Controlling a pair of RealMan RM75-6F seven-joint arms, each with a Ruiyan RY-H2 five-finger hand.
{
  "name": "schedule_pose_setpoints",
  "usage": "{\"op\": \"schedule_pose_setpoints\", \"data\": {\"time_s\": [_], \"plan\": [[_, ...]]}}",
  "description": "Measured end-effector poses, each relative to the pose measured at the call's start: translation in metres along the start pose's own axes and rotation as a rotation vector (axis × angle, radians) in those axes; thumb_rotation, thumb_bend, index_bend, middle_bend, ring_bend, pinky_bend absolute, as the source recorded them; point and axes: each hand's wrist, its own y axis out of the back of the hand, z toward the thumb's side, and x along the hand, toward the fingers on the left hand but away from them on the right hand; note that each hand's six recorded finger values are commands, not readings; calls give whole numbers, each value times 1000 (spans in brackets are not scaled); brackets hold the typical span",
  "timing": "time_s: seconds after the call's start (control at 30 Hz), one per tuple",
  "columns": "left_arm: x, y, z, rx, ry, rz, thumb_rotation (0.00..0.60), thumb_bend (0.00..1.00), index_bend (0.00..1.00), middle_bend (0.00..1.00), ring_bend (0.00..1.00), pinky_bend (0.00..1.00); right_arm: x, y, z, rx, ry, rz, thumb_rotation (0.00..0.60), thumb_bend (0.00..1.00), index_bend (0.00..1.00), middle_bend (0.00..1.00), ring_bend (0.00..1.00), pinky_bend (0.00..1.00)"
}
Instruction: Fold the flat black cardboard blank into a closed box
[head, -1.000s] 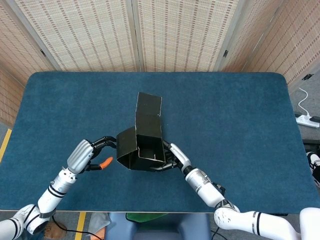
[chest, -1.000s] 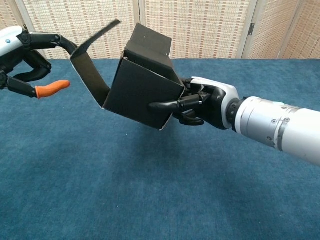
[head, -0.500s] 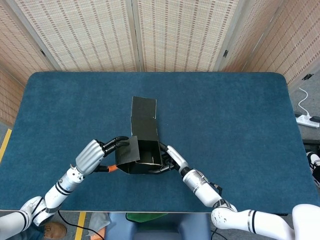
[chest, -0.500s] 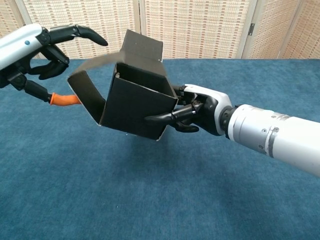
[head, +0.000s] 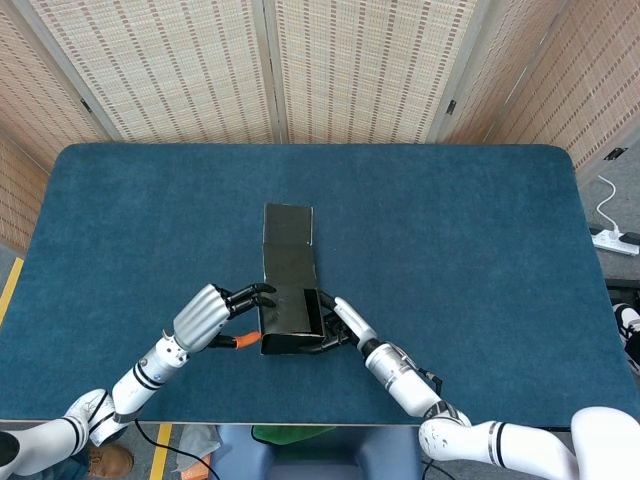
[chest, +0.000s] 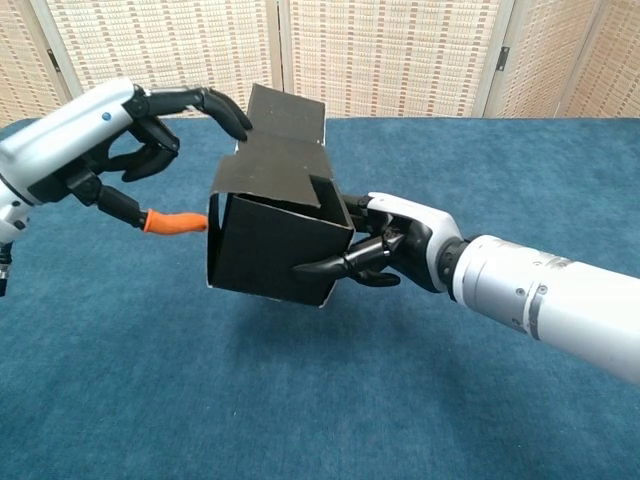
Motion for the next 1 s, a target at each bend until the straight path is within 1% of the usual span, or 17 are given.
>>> {"op": "schedule_pose_setpoints", "data": {"time_s": [0.1, 0.33, 0.47, 0.77, 0.87, 1.0], "plan": [[1, -7, 2, 18, -22, -25, 600, 224, 455, 425, 900, 1000, 0, 2, -3, 13, -2, -7, 600, 263, 432, 510, 798, 1000], [3, -23, 3, 77, -71, -83, 600, 223, 457, 420, 900, 1000, -4, 6, -13, 58, -19, -22, 600, 264, 432, 511, 798, 1000], [4, -34, 2, 96, -86, -108, 600, 224, 462, 423, 900, 1000, -7, 7, -20, 101, -26, -28, 600, 263, 432, 511, 798, 1000], [4, -59, -6, 134, -97, -170, 600, 223, 462, 424, 900, 1000, -14, -4, -35, 210, -19, -21, 600, 264, 432, 506, 798, 1000], [2, -64, -9, 155, -104, -188, 600, 223, 457, 424, 898, 1000, -15, -6, -39, 232, -17, -20, 600, 264, 432, 506, 798, 1000], [-2, -66, -12, 170, -107, -188, 600, 223, 445, 417, 893, 1000, -15, -3, -44, 250, -16, -19, 600, 264, 432, 505, 797, 1000]]}}
